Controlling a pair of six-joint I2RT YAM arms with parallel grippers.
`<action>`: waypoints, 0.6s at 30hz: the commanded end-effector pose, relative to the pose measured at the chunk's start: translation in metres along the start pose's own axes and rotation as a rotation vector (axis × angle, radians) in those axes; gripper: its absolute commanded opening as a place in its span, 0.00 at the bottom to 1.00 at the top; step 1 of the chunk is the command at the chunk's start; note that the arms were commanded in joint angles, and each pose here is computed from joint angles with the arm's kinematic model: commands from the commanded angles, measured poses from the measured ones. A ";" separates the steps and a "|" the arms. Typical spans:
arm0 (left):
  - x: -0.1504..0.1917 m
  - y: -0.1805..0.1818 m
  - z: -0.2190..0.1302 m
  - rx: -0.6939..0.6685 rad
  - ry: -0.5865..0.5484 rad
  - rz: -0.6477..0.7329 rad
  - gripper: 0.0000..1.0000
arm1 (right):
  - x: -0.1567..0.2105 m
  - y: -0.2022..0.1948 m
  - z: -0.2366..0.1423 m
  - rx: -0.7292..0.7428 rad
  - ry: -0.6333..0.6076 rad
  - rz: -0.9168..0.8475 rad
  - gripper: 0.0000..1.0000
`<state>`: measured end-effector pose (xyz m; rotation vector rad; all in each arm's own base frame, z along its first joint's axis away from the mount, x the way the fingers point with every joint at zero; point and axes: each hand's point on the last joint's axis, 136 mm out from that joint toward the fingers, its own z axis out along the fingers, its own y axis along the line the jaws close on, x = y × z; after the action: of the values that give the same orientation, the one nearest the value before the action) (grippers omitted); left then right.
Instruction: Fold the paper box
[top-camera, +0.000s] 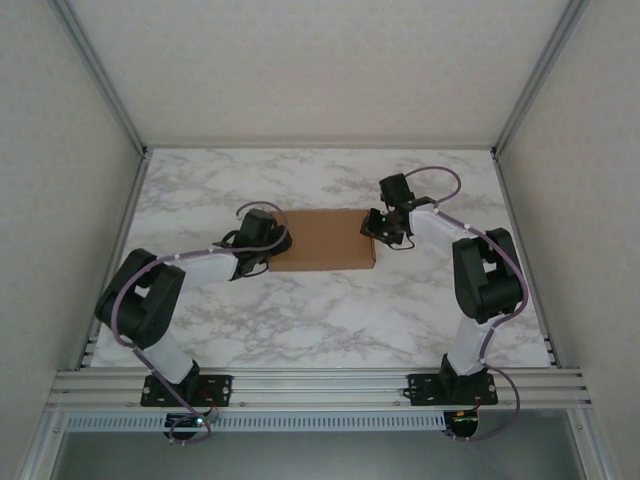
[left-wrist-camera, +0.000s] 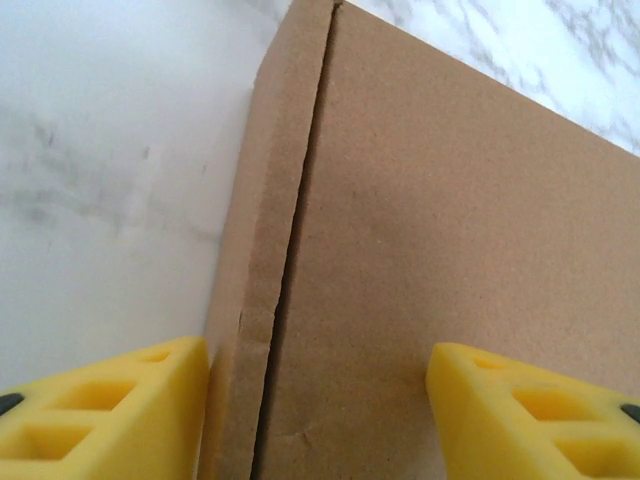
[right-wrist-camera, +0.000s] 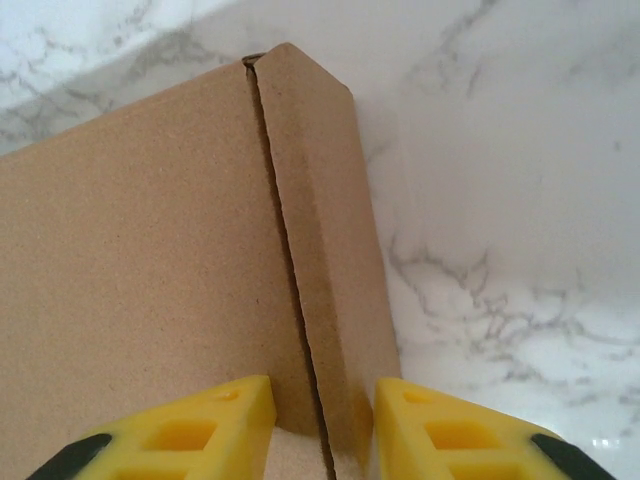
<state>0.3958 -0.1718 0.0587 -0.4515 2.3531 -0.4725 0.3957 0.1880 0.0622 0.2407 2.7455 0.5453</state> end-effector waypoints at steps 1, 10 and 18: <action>-0.008 -0.009 0.013 -0.002 -0.001 0.021 0.62 | 0.020 -0.012 0.023 0.026 0.098 -0.004 0.33; -0.032 -0.020 -0.005 0.011 -0.072 0.017 0.80 | 0.008 -0.006 0.000 0.017 0.015 -0.028 0.53; -0.118 -0.065 -0.127 0.130 -0.355 0.111 1.00 | -0.035 0.019 -0.120 0.011 -0.296 -0.143 0.99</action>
<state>0.4092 -0.1606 0.1675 -0.3761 2.1454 -0.4551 0.3930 0.1672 0.1284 0.1785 2.6010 0.4686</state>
